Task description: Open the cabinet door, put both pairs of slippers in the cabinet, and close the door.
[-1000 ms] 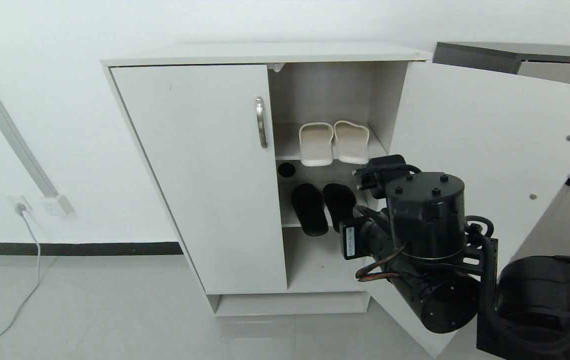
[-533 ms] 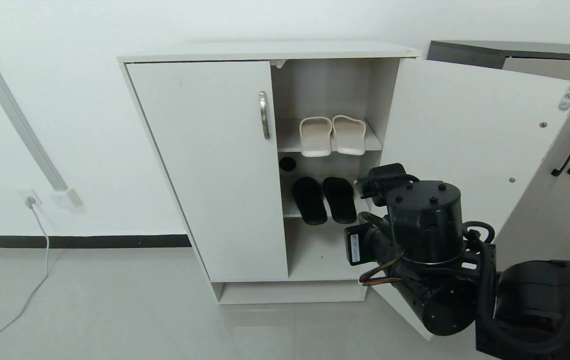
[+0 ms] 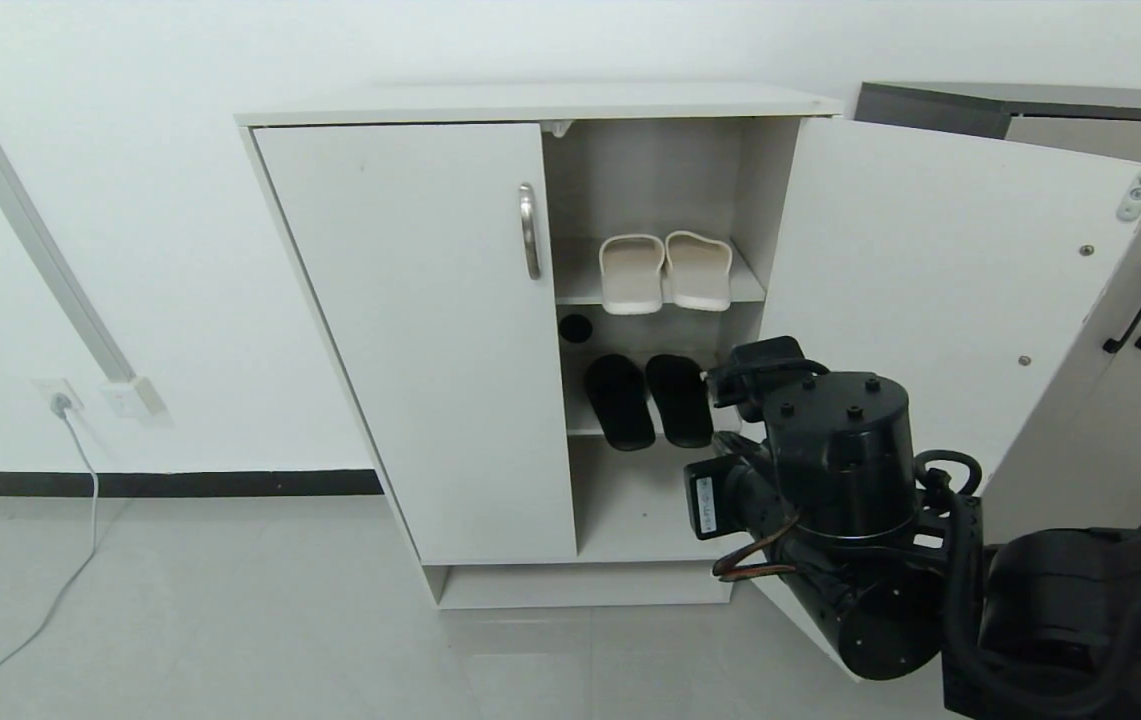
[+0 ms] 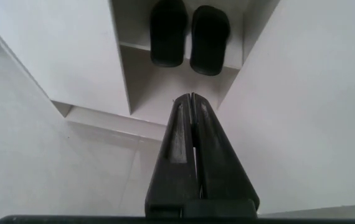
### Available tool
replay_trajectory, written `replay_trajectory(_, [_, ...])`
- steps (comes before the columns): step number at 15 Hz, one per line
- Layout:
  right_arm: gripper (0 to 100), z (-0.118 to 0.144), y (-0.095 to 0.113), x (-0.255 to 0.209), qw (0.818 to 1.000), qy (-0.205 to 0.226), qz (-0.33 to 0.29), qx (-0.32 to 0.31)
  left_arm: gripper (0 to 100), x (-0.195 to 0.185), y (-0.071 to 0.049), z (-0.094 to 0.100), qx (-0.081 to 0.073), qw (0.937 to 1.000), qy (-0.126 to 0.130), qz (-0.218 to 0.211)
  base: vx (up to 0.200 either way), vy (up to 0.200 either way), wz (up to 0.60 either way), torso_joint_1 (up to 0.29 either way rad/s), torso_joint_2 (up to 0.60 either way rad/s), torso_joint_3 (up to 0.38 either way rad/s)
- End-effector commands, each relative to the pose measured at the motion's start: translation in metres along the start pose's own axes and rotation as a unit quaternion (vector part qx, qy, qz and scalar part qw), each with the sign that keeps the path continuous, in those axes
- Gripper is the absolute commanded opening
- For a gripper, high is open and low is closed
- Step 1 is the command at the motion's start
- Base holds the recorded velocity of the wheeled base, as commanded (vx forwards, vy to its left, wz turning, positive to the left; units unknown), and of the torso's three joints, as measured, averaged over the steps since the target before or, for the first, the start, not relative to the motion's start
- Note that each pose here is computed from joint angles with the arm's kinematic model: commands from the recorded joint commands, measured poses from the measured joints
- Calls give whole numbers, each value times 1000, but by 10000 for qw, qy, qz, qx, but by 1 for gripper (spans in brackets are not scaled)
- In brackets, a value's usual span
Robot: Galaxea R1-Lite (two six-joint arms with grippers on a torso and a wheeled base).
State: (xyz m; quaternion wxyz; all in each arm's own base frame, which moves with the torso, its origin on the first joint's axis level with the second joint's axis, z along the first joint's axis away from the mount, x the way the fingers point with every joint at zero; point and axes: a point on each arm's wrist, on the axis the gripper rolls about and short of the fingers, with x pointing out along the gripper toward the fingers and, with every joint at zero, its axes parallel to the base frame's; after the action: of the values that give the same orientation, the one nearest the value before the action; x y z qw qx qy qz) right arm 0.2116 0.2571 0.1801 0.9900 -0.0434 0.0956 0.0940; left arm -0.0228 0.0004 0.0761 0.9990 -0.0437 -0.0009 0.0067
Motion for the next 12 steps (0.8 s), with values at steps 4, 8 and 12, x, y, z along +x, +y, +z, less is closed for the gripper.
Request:
replay_trajectory(4, [0, -12, 6, 11, 9999, 124, 44, -95, 0, 0, 0, 0, 0, 10000, -1, 2, 0, 0, 0, 0, 0, 0])
replay_trajectory(8, [0, -13, 5, 13, 9999, 113, 39, -64, 0, 0, 0, 0, 0, 10000, -1, 2, 0, 0, 0, 3, -115, -196])
replay_trajectory(12, [0, -12, 4, 13, 9999, 101, 25, -52, 0, 0, 0, 0, 0, 10000, -1, 2, 0, 0, 0, 39, -458, -369])
